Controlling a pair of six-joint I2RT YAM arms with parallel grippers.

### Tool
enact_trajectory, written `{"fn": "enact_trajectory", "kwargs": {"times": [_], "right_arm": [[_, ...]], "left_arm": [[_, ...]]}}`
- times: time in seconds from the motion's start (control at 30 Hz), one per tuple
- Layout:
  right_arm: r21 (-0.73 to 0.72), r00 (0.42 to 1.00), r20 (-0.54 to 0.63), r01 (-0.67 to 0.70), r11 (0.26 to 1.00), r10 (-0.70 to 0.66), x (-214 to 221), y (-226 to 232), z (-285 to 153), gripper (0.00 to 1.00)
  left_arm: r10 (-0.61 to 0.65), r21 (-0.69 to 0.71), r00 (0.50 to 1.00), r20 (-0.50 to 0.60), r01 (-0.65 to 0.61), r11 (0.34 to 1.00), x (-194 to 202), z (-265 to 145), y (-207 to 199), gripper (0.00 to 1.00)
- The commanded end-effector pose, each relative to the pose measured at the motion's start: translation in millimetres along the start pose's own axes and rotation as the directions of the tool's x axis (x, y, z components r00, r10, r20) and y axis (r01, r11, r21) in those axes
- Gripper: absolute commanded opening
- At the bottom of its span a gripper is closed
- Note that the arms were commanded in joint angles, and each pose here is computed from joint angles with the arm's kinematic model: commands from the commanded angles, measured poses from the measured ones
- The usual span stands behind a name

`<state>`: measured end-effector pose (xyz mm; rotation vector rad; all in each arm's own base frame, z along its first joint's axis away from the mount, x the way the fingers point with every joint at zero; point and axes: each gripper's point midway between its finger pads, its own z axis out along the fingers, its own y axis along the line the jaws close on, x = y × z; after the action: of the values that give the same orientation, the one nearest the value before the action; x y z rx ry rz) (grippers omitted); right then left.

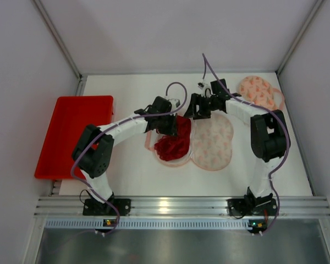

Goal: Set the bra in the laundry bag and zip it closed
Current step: Adjust the bra in the laundry bag.

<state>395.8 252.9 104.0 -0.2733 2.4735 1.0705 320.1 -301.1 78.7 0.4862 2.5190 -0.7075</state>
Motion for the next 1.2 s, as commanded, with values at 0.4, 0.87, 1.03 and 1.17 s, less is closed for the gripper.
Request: {"fn": "enact_trajectory", "kwargs": {"times": [0.4,0.87,1.03,1.17], "right_arm": [[0.004,0.996,0.025,0.085,0.996,-0.085,-11.2,-2.1,25.7,0.31],[-0.012,0.992,0.06,0.112,0.994,-0.111,-8.4,18.9,-3.2,0.0],[0.015,0.992,0.065,0.103,0.995,-0.104,-5.5,16.9,-13.2,0.0],[0.036,0.996,0.023,0.088,0.995,-0.089,6.4,7.7,-10.4,0.0]], "left_arm": [[0.043,0.024,0.999,0.019,-0.043,0.999,-2.2,-7.4,-6.3,0.0],[0.044,0.016,0.999,0.025,-0.044,0.999,-2.0,-9.5,-4.7,0.0],[0.045,0.019,0.999,0.03,-0.046,0.999,-3.9,-10.8,-6.0,0.0],[0.045,0.025,0.999,0.027,-0.046,0.999,-3.5,-10.6,-6.9,0.0]]}}
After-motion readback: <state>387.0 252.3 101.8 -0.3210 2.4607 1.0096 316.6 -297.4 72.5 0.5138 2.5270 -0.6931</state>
